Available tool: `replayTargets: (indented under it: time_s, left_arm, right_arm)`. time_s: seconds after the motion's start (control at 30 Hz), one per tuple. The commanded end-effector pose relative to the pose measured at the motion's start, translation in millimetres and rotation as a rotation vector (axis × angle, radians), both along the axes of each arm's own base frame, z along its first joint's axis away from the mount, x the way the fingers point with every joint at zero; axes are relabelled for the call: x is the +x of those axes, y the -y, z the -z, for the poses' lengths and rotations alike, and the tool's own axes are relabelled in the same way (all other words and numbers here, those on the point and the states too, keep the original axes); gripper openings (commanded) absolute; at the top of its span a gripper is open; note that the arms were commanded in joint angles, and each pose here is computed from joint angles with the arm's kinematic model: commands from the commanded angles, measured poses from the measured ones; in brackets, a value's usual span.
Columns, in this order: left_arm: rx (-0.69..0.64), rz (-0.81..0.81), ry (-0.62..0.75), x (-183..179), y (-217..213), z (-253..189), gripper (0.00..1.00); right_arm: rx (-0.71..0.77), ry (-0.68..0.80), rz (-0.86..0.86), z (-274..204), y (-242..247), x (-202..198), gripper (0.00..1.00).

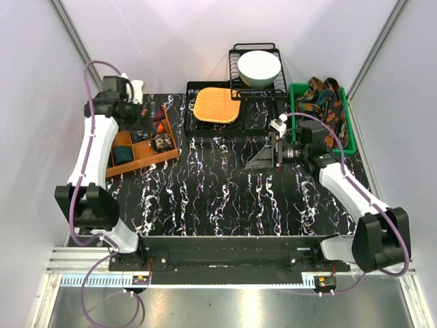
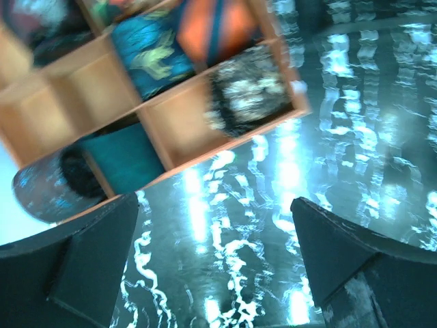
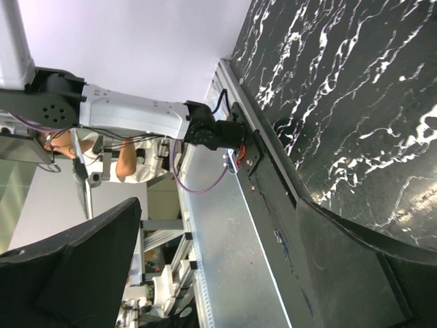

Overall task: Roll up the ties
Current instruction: Reset both arms

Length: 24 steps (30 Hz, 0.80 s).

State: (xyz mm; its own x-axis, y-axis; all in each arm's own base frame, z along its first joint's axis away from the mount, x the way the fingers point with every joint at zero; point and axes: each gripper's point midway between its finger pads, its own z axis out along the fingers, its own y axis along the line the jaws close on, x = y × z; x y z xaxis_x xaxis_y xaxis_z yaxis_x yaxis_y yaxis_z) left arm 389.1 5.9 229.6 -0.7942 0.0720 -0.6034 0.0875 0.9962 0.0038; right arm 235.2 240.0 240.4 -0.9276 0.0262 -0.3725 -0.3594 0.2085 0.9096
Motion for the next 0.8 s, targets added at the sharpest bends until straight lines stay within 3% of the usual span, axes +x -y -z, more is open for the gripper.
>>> replayTargets:
  time_s: [0.0, 0.23, 0.4, 0.63, 0.77]
  left_arm:
    - [-0.031, 0.102, 0.078, -15.0, 41.2, -43.3, 0.99]
    - [-0.162, 0.196, 0.055, -23.2, 81.9, -48.9, 0.99]
    - [-0.158, 0.255, 0.074, -31.1, 97.5, -48.1, 0.99]
    - [-0.172, 0.280, 0.072, -58.1, 104.6, -26.4, 0.99]
    - [-0.186, 0.293, 0.074, -73.8, 105.5, -12.4, 0.99]
  right_arm:
    - [-0.032, 0.114, 0.023, -14.3, 14.6, -2.5, 1.00]
    - [-0.111, 0.146, 0.091, 0.2, 38.1, -0.1, 1.00]
    - [-0.184, 0.156, 0.137, 11.5, 55.3, 1.9, 1.00]
    - [-0.467, 0.190, 0.380, 40.9, 106.2, 20.5, 1.00]
    - [-0.515, 0.222, 0.466, 37.7, 123.1, 20.9, 1.00]
